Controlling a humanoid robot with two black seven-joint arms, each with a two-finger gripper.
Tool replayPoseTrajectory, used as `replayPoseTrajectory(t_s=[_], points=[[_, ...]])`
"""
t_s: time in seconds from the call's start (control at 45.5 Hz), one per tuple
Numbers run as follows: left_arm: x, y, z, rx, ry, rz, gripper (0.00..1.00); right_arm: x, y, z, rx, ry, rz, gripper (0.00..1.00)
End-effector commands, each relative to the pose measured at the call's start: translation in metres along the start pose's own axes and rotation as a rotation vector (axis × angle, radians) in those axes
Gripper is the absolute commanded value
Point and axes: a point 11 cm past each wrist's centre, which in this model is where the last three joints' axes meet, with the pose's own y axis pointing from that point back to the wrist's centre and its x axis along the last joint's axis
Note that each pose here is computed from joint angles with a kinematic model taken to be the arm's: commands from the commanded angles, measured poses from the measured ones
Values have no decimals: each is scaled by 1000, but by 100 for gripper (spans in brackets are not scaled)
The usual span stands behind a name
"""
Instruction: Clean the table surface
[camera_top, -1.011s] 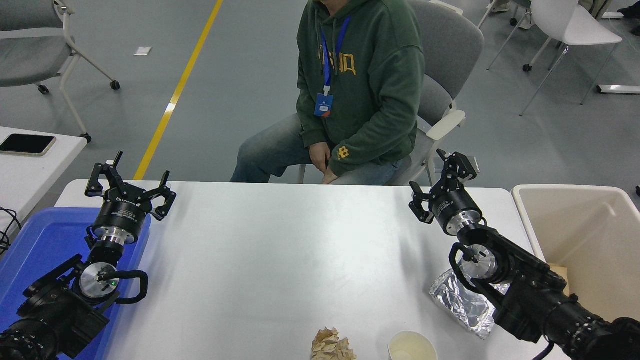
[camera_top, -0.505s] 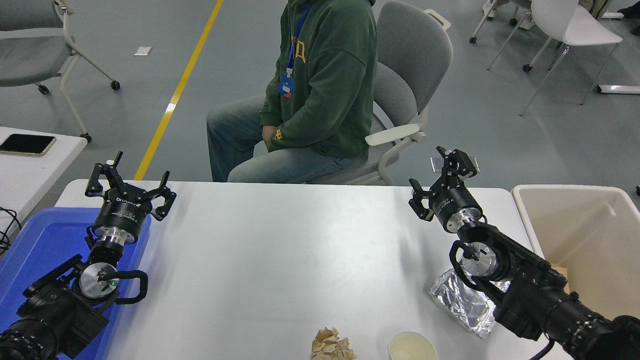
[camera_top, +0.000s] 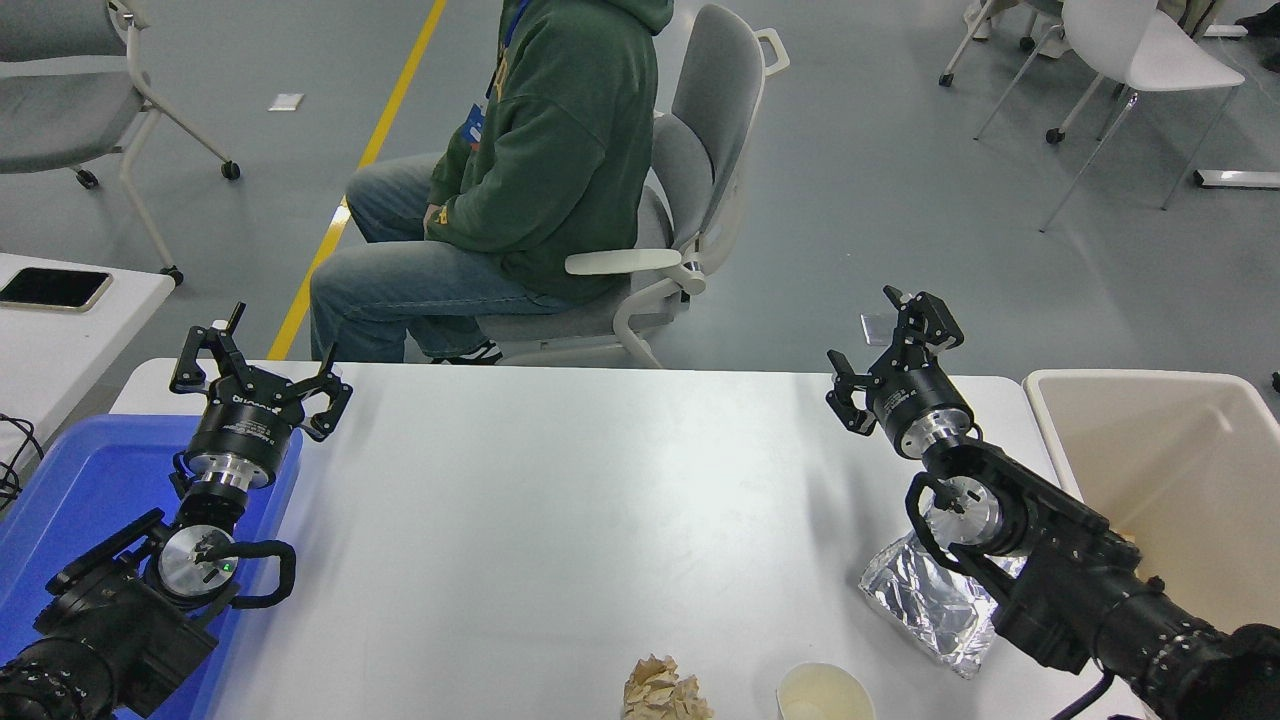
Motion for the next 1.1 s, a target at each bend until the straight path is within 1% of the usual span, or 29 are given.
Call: replayPoseTrajectory(t_s=[0.0, 0.308, 0.462, 0.637, 0.813, 0.989, 1.077], points=[[0, 0, 0, 1, 0, 0, 100, 10, 3, -4, -10, 43, -6, 100], [0, 0, 0, 2, 1, -1, 100, 16, 11, -7, -49, 159, -58, 100], [0, 0, 0, 0, 1, -1, 100, 19, 19, -25, -57, 238, -121, 100], [0, 0, 0, 1, 0, 0, 100, 15, 34, -39, -87, 454, -230, 100], [0, 0, 0, 2, 1, -1, 100, 12, 60, -48, -128, 622, -344, 100], [0, 0, 0, 2, 1, -1, 100, 15, 100, -46, -208, 774, -475, 100], [0, 0, 0, 1, 0, 0, 100, 25, 120, -49, -245, 872, -522, 100]])
